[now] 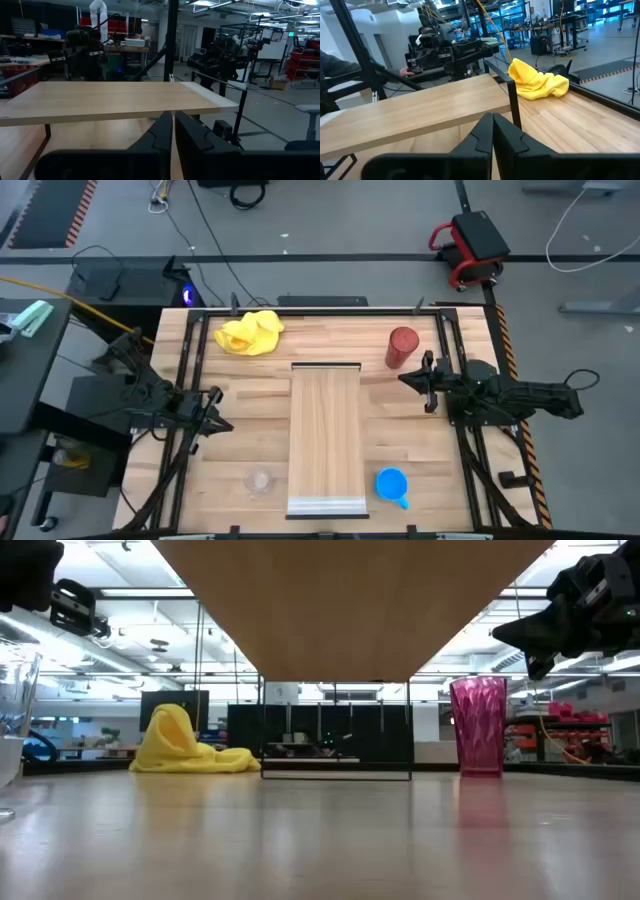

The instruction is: Stack small to large cups/mugs on shelf

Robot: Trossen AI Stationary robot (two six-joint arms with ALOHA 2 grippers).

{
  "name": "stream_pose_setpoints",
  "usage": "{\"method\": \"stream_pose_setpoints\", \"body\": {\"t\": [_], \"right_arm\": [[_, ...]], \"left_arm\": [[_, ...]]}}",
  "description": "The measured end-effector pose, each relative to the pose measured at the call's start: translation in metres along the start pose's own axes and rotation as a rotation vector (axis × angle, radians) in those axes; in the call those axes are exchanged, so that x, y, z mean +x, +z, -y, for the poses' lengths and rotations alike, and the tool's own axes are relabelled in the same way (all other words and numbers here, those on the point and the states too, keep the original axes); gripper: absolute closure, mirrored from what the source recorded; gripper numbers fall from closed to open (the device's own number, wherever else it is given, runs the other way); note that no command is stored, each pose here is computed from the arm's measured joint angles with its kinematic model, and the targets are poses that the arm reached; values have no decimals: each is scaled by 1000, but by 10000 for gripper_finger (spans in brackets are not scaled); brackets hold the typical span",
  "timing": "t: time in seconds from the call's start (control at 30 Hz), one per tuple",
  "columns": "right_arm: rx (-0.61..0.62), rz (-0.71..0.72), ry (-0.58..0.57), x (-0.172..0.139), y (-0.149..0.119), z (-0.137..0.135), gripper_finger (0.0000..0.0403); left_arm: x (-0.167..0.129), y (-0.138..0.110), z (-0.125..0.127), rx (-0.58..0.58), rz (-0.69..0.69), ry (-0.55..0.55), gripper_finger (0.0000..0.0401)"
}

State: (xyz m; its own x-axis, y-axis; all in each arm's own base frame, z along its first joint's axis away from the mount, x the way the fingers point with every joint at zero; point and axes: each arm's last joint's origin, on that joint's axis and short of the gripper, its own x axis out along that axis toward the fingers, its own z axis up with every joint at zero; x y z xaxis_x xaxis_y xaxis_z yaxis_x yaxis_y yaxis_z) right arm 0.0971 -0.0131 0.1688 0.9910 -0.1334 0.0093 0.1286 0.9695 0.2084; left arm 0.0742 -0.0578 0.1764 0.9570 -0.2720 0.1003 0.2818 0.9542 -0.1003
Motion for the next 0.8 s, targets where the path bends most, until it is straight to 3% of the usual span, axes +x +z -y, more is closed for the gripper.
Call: {"method": "stream_pose_setpoints", "body": {"t": [0.8], "right_arm": [[0,0,0,0,0,0,389]], "left_arm": [[0,0,0,0,0,0,367]]}}
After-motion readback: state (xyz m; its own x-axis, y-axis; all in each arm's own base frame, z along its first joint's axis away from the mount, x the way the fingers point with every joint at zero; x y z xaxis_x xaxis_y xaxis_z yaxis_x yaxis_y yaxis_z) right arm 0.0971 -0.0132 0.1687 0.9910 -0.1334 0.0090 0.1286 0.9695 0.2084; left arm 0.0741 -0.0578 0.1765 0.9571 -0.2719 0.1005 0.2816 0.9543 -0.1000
